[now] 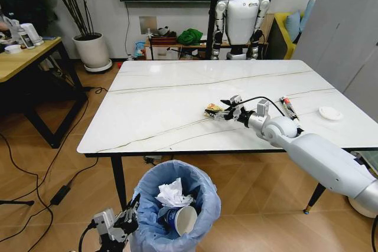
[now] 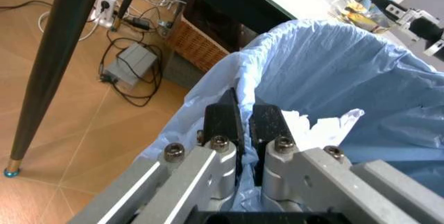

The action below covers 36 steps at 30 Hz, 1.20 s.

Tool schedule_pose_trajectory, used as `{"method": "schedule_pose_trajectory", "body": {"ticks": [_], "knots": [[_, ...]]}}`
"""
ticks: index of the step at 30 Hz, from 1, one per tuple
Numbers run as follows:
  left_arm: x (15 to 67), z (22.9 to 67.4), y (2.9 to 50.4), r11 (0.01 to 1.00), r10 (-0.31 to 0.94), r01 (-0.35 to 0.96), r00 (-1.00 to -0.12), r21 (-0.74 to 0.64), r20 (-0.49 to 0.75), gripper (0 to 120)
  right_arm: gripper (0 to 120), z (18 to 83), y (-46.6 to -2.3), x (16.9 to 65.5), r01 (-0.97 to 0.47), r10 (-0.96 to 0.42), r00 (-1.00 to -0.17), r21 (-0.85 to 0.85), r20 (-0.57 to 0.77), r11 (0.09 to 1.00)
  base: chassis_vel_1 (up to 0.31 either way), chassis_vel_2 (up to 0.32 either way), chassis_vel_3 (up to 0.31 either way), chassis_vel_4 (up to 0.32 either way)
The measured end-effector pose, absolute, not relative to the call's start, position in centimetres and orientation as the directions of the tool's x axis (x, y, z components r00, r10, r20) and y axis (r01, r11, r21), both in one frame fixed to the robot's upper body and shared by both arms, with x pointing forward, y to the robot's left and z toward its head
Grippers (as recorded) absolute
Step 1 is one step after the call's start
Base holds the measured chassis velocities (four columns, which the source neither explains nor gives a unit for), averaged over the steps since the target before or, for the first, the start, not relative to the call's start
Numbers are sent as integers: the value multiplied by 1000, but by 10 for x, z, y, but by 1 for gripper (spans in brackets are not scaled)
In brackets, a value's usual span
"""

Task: Pick up the trash bin and place the trash from the table into it.

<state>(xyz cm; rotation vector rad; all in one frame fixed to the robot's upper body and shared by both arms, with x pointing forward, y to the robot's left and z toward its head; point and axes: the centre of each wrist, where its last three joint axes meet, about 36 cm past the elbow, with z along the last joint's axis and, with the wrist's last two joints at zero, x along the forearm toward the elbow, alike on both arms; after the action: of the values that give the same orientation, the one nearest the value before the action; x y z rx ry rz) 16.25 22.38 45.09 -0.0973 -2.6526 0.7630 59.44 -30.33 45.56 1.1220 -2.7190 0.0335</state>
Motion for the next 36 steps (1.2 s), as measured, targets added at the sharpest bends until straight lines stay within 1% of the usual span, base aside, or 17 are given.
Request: {"method": "schedule_pose_trajectory", "body": {"ticks": [14, 17, 18, 21, 22, 23, 24, 25, 26, 27, 29, 30, 31, 33, 34, 35, 36], "knots": [[163, 451, 227, 851, 159, -45, -927, -523, 339, 0, 100, 438, -303, 604, -702, -696, -684, 64, 216, 710, 0, 0, 0, 0], [163, 452, 228, 851, 158, -46, -928, -523, 338, 0, 88, 435, -303, 604, -702, -698, -682, 69, 219, 708, 0, 0, 0, 0], [163, 452, 228, 851, 158, -46, -928, -523, 338, 0, 88, 435, -303, 604, -702, -698, -682, 69, 219, 708, 0, 0, 0, 0], [163, 452, 228, 851, 157, -47, -928, -523, 338, 0, 74, 435, -303, 604, -703, -698, -681, 71, 220, 708, 0, 0, 0, 0], [163, 452, 228, 851, 157, -47, -928, -523, 338, 0, 74, 435, -303, 604, -703, -698, -681, 71, 220, 708, 0, 0, 0, 0], [163, 452, 228, 851, 157, -47, -928, -523, 338, 0, 70, 435, -303, 605, -703, -699, -681, 72, 220, 708, 0, 0, 0, 0], [163, 452, 228, 851, 157, -47, -928, -523, 338, 0, 64, 435, -303, 605, -703, -699, -681, 72, 219, 708, 0, 0, 0, 0], [163, 452, 228, 851, 157, -47, -928, -523, 338, 0, 61, 435, -303, 605, -703, -699, -681, 72, 219, 707, 0, 0, 0, 0], [163, 452, 228, 851, 157, -47, -928, -523, 338, 0, 61, 435, -303, 605, -703, -699, -681, 72, 219, 707, 0, 0, 0, 0], [163, 452, 228, 851, 157, -47, -928, -523, 338, 0, 57, 435, -304, 605, -703, -699, -680, 72, 220, 707, 0, 0, 0, 0], [163, 452, 228, 851, 157, -46, -928, -524, 337, 0, 45, 434, -305, 604, -703, -699, -680, 72, 221, 707, 0, 0, 0, 0], [163, 452, 228, 851, 157, -46, -928, -524, 337, 0, 45, 434, -305, 604, -703, -699, -680, 72, 221, 707, 0, 0, 0, 0], [163, 452, 228, 851, 157, -46, -928, -524, 337, 0, 38, 433, -306, 604, -703, -698, -680, 73, 223, 708, 0, 0, 0, 0], [163, 452, 228, 851, 157, -46, -928, -524, 338, 0, 30, 432, -306, 603, -703, -699, -679, 75, 225, 707, 0, 0, 0, 0], [163, 452, 228, 851, 157, -46, -928, -523, 338, 0, 26, 431, -307, 603, -703, -699, -679, 76, 225, 707, 0, 0, 0, 0], [163, 452, 228, 851, 157, -46, -928, -523, 338, 0, 26, 431, -307, 603, -703, -699, -679, 76, 225, 707, 0, 0, 0, 0], [163, 452, 228, 851, 157, -47, -928, -523, 338, 0, 22, 431, -307, 603, -703, -699, -678, 77, 226, 707, 0, 0, 0, 0]]}}
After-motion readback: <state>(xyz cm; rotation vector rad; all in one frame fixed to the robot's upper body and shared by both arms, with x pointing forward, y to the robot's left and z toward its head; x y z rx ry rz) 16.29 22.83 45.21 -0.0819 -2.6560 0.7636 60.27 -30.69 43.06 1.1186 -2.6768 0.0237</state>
